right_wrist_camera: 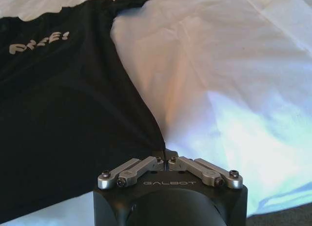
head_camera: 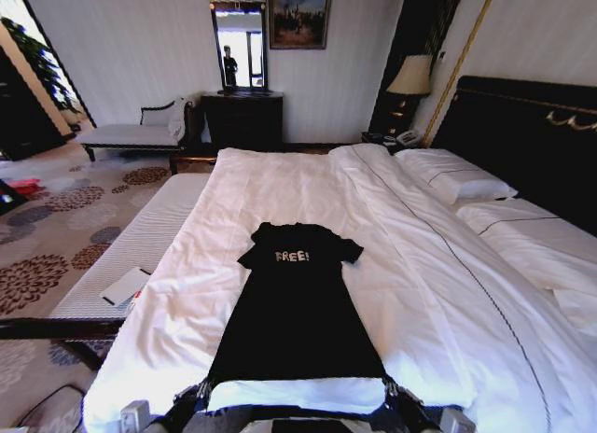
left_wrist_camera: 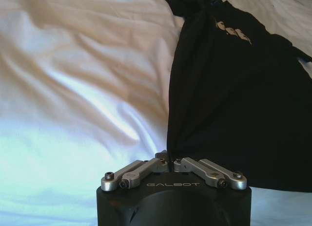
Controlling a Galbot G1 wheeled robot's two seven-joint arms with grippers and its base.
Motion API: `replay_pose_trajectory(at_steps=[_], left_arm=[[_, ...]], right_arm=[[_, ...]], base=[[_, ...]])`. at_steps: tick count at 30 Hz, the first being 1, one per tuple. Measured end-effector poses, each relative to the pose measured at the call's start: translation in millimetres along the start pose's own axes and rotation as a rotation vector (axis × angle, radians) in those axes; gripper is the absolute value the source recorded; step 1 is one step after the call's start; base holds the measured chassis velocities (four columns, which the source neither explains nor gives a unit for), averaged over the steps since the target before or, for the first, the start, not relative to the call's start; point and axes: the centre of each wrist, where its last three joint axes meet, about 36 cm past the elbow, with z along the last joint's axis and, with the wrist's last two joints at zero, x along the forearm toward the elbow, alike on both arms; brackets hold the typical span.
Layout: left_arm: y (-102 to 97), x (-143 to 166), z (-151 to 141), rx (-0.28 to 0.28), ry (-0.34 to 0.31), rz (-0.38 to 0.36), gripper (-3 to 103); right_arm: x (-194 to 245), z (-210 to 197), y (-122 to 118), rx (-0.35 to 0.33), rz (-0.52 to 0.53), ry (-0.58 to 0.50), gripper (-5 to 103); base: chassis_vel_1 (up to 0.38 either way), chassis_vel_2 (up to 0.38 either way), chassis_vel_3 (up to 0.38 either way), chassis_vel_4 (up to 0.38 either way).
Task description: Fold the clothes on the bed.
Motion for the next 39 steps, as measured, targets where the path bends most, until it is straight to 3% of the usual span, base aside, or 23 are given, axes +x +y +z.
replay_pose_trajectory(at_steps=[11, 19, 20, 22, 27, 28, 30, 31, 35, 37, 39], left_arm=[[-0.3, 8, 12, 0.003, 0.017, -0.015, 0], [0.9, -7, 25, 0.011, 0.026, -0.028, -2], [-0.3, -8, 25, 0.013, 0.026, -0.027, 3], [-1.0, -8, 25, 0.014, 0.027, -0.028, 3], [-9.7, -10, 18, 0.003, 0.008, -0.011, 24], [-11.7, -9, 16, 0.000, 0.001, -0.009, 30], [-14.0, -9, 11, -0.009, -0.014, -0.010, 36], [-14.0, -9, 11, -0.009, -0.014, -0.010, 36], [-12.2, -9, -3, -0.029, -0.080, -0.039, 57], [-12.2, -10, -10, -0.026, -0.108, -0.044, 57], [-11.6, -12, -23, -0.031, -0.158, -0.059, 68]], right_arm=[[10, 7, 2, -0.006, 0.012, 0.006, 0], [-1, 13, 5, -0.010, 0.007, 0.008, 0], [-2, 14, 5, -0.007, 0.007, 0.007, -2], [-2, 14, 5, -0.005, 0.007, 0.007, -2], [0, 11, 5, 0.015, 0.012, -0.004, 19], [0, 10, 5, 0.017, 0.013, -0.007, 19], [2, 9, 5, 0.019, 0.017, -0.013, 31], [2, 9, 5, 0.019, 0.017, -0.013, 31], [4, -6, 1, 0.022, 0.033, -0.058, 47], [3, -16, 0, 0.017, 0.032, -0.079, 53], [-3, -42, -5, -0.011, 0.023, -0.114, 63]], base=[[0.000, 0.000, 0.000, 0.000], [0.000, 0.000, 0.000, 0.000], [0.000, 0.000, 0.000, 0.000], [0.000, 0.000, 0.000, 0.000], [0.000, 0.000, 0.000, 0.000], [0.000, 0.000, 0.000, 0.000], [0.000, 0.000, 0.000, 0.000], [0.000, 0.000, 0.000, 0.000], [0.000, 0.000, 0.000, 0.000], [0.000, 0.000, 0.000, 0.000], [0.000, 0.000, 0.000, 0.000]])
